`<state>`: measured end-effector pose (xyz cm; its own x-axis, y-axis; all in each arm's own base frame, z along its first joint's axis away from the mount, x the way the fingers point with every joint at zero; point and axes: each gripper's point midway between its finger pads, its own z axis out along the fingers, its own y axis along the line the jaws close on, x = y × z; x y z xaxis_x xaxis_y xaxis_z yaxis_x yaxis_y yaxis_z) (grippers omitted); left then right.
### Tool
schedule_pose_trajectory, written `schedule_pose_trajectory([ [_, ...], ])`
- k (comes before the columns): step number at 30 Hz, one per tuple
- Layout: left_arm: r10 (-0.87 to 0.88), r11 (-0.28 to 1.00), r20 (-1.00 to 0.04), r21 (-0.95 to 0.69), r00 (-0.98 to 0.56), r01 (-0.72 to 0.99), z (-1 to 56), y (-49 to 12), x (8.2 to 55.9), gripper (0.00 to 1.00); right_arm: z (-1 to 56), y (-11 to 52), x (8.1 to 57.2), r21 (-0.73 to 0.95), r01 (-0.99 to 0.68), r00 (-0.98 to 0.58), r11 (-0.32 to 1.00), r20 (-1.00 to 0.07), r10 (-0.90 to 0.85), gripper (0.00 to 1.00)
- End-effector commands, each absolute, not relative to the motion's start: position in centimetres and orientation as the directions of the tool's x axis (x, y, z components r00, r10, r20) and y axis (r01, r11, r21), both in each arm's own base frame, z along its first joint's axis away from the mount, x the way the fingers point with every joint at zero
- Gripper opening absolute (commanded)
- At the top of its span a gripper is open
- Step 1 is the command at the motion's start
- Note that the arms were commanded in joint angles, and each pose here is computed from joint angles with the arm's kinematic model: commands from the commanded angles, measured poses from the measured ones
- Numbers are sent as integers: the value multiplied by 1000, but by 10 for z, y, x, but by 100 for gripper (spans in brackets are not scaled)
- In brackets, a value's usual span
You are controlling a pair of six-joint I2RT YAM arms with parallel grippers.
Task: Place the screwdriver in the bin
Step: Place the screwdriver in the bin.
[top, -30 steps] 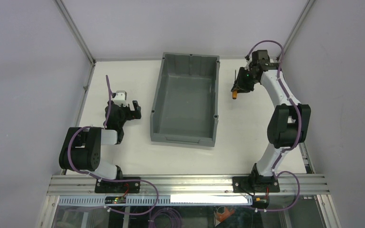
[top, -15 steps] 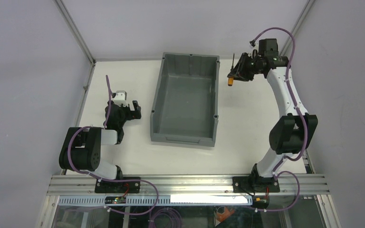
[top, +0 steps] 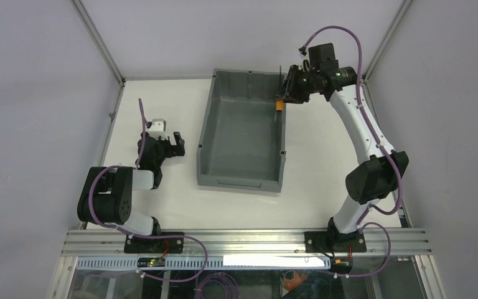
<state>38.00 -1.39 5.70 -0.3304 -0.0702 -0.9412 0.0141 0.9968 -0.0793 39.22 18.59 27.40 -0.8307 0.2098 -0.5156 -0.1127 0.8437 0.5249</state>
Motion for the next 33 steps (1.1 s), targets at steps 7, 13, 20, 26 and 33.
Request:
schedule_pose_trajectory([
  [7,-62,996,-967,-74,-245,41,80,-15,393,99,270,228,397,453,-88,-836,887,-518,181,0],
  [13,-62,996,-967,-74,-246,40,80,-15,393,99,243,251,399,376,-61,-849,925,-507,150,0],
  [20,-62,996,-968,-74,-245,41,80,-15,393,99,215,272,404,273,-39,-857,961,-504,109,0],
  [26,-62,996,-967,-75,-246,41,80,-15,393,99,187,286,409,195,4,-867,981,-489,101,0],
  [33,-62,996,-967,-75,-246,42,80,-15,393,99,158,294,413,146,64,-873,987,-471,126,0],
])
